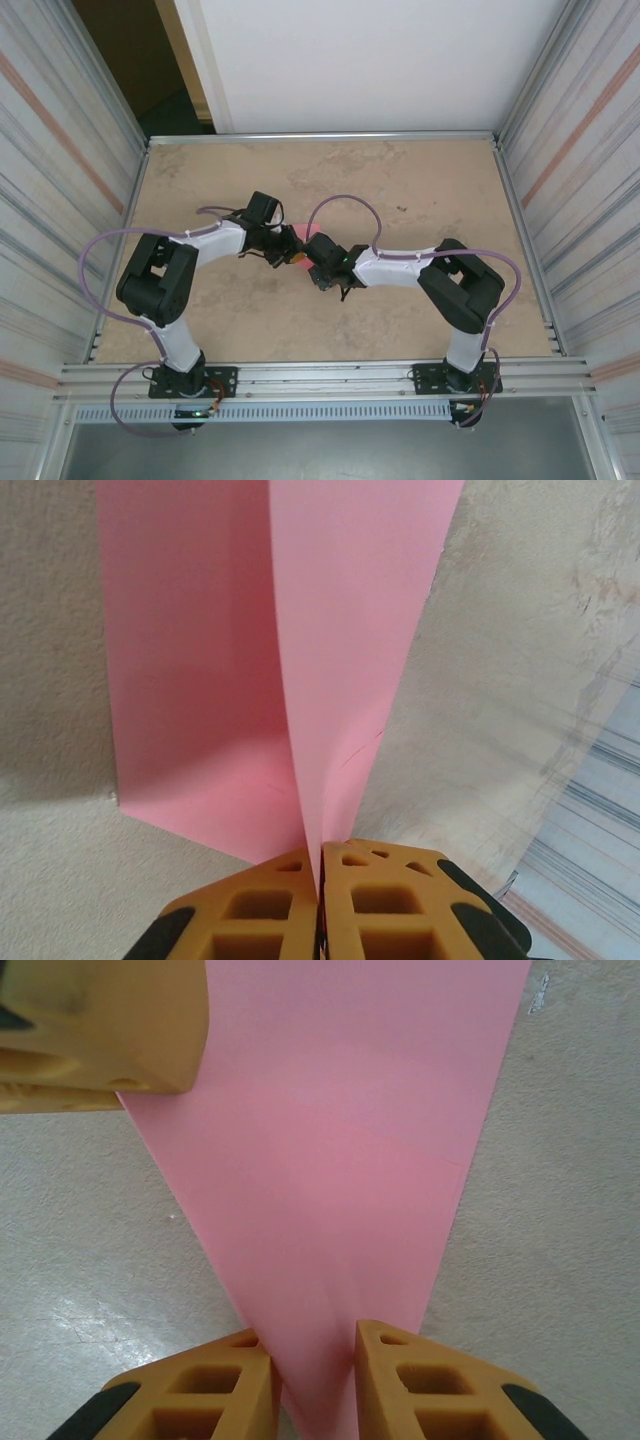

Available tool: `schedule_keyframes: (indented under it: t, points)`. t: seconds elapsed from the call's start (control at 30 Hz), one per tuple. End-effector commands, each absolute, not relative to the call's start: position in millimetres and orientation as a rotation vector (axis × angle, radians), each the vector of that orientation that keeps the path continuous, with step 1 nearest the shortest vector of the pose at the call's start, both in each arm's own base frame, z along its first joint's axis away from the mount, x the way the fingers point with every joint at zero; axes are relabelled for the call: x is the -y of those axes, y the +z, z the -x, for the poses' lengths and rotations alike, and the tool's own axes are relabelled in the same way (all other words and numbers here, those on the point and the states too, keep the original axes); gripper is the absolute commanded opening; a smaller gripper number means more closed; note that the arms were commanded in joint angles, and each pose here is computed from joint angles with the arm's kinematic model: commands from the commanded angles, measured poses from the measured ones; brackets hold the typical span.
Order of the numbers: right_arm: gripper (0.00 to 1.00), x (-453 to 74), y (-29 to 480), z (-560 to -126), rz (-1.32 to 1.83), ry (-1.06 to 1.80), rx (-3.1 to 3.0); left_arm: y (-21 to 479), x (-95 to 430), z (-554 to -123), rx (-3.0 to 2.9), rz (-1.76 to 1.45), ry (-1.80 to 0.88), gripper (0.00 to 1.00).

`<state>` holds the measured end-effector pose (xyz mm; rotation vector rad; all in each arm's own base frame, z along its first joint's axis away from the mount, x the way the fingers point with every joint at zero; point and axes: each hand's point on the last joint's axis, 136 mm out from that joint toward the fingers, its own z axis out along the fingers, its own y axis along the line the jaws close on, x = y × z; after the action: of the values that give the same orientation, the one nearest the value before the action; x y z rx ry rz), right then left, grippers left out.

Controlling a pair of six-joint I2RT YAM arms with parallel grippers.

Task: Fold a paper plane with a square sheet of paper (pick it up from the middle)
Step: Fourth fold the wing at the center of the table.

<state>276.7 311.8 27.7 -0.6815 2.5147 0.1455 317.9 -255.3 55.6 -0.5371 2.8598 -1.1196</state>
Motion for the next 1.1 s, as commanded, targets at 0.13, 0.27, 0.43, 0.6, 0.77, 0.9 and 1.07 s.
schedule_keyframes:
  t: [0.13,0.27,0.43,0.6,0.77,0.9,1.07]
  points:
    - [0.18,-310,29,-280,0.709,0.087,-2.497,57,258,-319,-2.884,0.524,-1.107,0.13]
    - [0.11,-310,28,-278,0.721,0.091,-2.499,63,254,-323,-2.867,0.522,-1.109,0.16]
    - [0.04,-312,27,-274,0.739,0.146,-2.517,78,237,-338,-2.81,0.535,-1.109,0.28]
    - [0.02,-314,25,-271,0.719,0.237,-2.548,92,208,-350,-2.734,0.58,-1.091,0.4]
    - [0.0,-316,26,-267,0.692,0.368,-2.585,98,185,-350,-2.665,0.628,-1.087,0.42]
    - [0.0,-317,26,-265,0.658,0.495,-2.616,94,182,-341,-2.643,0.64,-1.104,0.43]
    - [0.0,-317,28,-264,0.585,0.703,-2.65,87,186,-331,-2.607,0.631,-1.168,0.43]
